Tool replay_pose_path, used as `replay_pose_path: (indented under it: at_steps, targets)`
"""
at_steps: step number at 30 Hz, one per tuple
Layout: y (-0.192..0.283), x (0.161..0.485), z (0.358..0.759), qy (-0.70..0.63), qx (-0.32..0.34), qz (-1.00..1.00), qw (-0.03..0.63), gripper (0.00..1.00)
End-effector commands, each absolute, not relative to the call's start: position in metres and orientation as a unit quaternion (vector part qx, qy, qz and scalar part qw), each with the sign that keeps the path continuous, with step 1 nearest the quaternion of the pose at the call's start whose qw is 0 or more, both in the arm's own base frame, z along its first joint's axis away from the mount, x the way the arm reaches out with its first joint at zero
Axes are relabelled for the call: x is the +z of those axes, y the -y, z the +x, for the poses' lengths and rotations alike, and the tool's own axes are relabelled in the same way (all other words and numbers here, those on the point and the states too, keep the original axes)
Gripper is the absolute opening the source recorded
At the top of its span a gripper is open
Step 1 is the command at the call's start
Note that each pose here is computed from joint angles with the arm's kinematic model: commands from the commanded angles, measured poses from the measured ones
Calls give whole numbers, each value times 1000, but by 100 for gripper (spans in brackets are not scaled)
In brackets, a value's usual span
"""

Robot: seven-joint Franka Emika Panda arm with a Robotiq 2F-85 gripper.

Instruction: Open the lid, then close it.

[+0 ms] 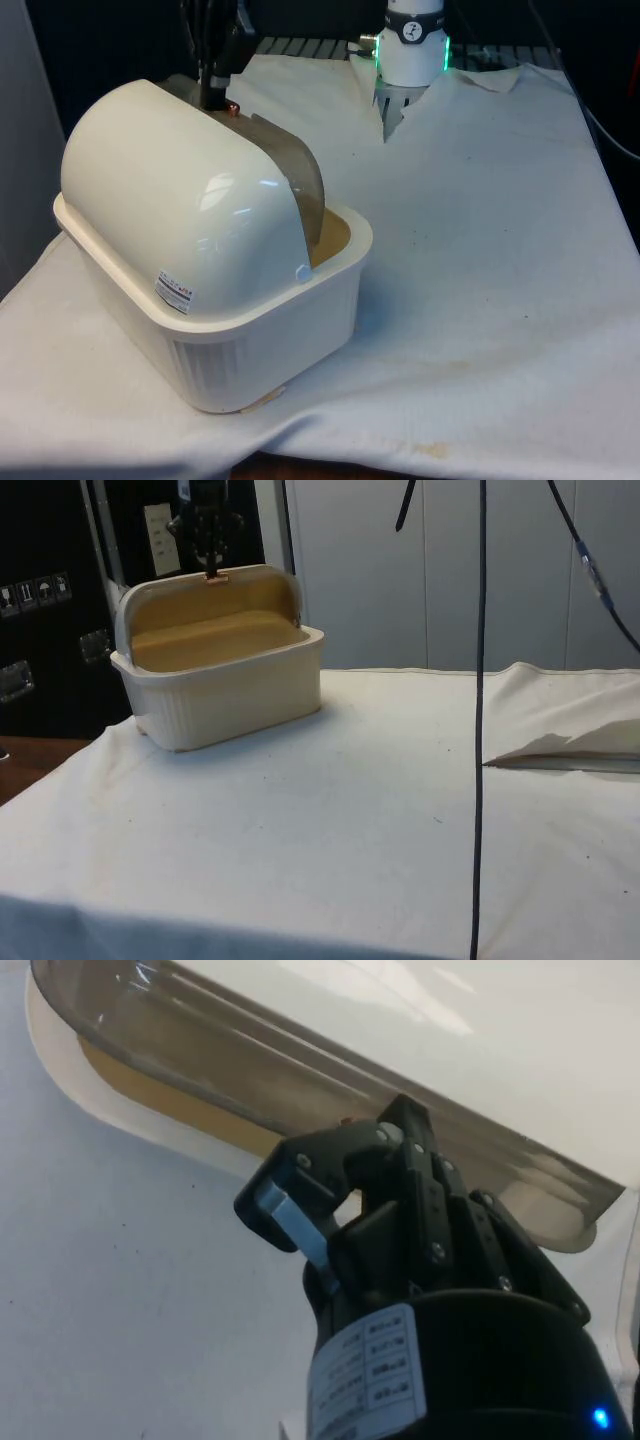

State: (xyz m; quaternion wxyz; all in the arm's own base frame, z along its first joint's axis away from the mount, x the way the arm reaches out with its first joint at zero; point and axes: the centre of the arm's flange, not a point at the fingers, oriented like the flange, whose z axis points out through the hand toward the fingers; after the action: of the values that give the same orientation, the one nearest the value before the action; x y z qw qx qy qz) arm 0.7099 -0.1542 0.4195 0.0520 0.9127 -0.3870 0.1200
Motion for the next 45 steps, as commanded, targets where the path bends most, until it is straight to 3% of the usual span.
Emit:
replay_pose_path:
  at_steps: [1,33,45]
  targets:
    - [151,420,707,384,110,916,44,0]
    - [125,397,694,360,9,933,18,0]
    - [91,372,676,353,-13,936,8,0]
